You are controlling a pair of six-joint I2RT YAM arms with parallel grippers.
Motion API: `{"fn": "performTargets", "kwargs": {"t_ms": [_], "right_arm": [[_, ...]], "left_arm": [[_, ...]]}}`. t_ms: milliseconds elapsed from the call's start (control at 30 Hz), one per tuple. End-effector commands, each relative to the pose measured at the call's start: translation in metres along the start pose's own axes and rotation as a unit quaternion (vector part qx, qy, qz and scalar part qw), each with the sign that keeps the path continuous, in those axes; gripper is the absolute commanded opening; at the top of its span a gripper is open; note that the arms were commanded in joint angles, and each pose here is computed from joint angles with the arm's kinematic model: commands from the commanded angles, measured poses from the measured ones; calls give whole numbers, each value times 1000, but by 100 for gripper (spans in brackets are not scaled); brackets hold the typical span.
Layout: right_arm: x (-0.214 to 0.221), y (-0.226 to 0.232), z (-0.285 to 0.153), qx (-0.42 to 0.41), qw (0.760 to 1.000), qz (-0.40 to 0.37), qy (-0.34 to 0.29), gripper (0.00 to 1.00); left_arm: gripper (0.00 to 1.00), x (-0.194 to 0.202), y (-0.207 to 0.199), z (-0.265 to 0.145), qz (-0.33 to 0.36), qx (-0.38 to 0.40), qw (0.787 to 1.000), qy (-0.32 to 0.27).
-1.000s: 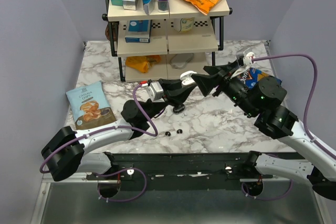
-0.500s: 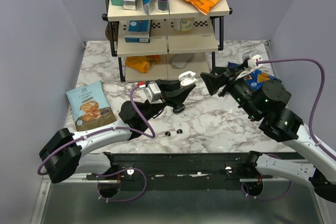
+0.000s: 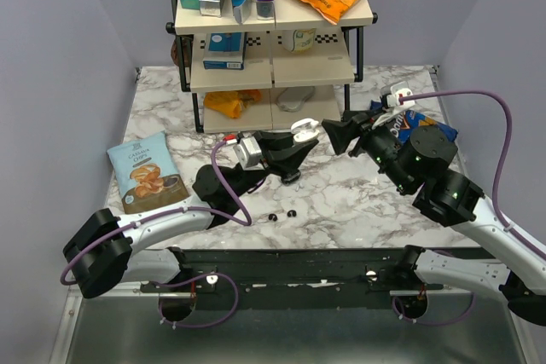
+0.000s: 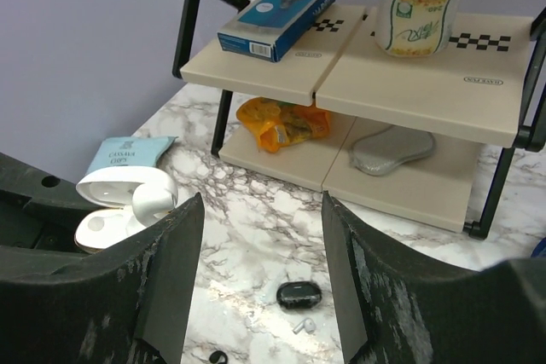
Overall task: Insert the wireless bluetooth earbuds into the charging case
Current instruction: Place the earbud in the charging case, then adjust the earbud with the charging case.
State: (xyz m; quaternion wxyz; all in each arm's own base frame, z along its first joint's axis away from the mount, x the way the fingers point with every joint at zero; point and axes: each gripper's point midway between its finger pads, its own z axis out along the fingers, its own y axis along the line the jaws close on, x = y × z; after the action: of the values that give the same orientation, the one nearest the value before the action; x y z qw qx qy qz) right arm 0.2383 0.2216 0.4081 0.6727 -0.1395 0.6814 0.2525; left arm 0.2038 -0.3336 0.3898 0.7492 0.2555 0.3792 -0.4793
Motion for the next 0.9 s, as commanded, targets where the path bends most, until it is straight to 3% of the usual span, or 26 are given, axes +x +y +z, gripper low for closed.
{"fn": "performTargets", "kwargs": {"t_ms": [0,867], "right_arm": [[-13,-3,-1,13,1000,-8,-13,65],[-9,27,-5,-77,997,-7,-5,66]], "left_arm": [[0,-18,-9,-2,11,23,999,-29],[0,-15,-10,1,11,27,999,-24]]}}
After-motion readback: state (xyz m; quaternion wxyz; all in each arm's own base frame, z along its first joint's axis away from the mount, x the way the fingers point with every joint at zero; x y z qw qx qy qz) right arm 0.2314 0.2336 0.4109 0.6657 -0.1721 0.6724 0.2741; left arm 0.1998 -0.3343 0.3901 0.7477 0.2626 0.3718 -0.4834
